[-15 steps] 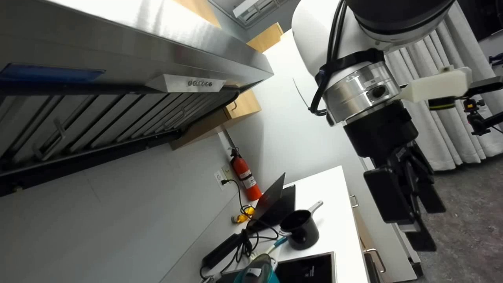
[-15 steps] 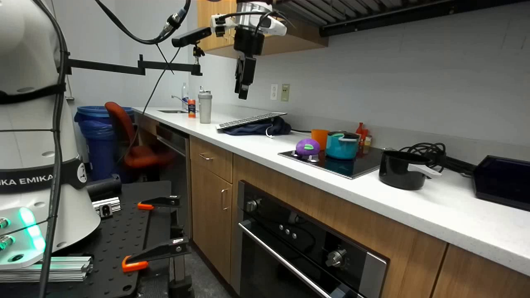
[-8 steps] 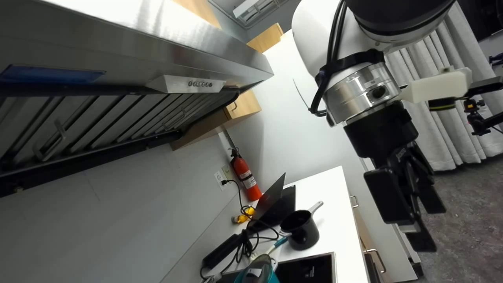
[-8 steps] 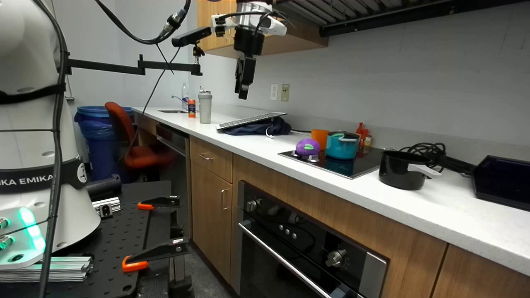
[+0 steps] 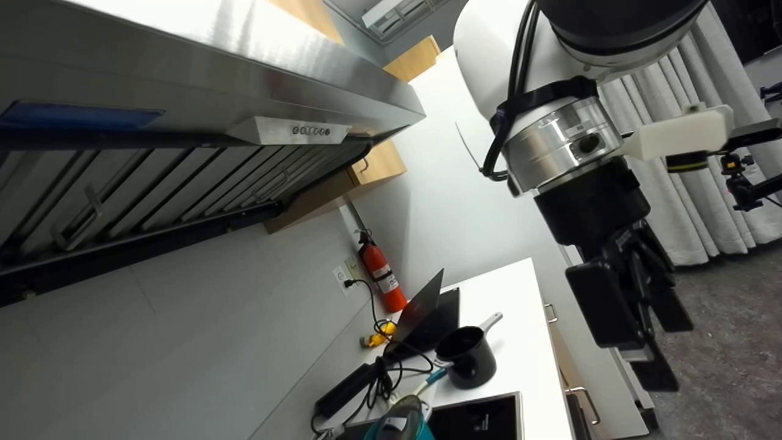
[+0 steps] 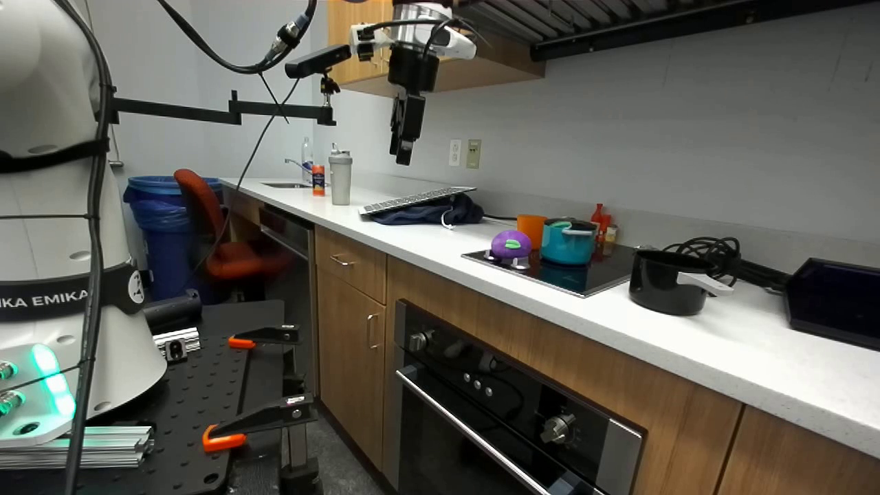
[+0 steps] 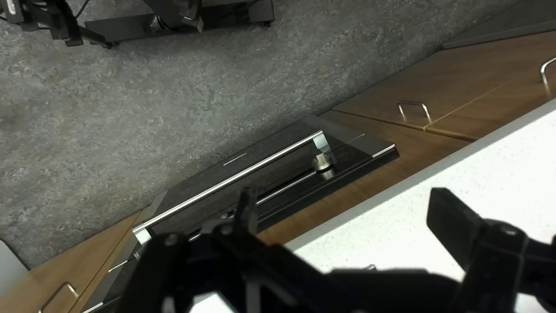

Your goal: Put the purple plushie in the black pot then move the lid from the blue pot to the black pot

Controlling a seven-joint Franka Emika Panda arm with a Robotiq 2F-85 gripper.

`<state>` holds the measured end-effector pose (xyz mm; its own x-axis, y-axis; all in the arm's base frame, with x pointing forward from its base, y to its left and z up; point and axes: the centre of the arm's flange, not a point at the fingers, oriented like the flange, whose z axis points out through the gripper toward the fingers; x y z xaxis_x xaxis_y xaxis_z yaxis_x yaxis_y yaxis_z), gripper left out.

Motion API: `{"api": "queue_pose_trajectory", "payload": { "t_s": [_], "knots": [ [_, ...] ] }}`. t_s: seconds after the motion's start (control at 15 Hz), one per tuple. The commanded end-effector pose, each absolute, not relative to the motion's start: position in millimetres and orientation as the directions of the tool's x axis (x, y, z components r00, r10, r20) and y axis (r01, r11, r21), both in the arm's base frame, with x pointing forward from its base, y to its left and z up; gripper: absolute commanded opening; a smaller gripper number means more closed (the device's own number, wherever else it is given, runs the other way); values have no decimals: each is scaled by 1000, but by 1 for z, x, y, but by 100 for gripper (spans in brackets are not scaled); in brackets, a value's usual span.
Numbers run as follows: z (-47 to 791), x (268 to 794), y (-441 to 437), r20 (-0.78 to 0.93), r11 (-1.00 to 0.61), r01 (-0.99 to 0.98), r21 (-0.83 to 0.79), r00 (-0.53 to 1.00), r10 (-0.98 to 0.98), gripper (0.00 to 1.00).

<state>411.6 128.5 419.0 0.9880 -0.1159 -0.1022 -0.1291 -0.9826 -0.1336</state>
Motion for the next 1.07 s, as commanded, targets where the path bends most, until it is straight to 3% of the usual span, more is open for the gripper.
{"api": "queue_pose_trajectory", "payload": {
  "t_s": [0.0, 1.0],
  "knots": [
    [419, 412, 128, -102, -983, -129, -134, 988, -116, 100],
    [348, 464, 131, 9, -998, -43, -41, 999, -44, 100]
  ]
}}
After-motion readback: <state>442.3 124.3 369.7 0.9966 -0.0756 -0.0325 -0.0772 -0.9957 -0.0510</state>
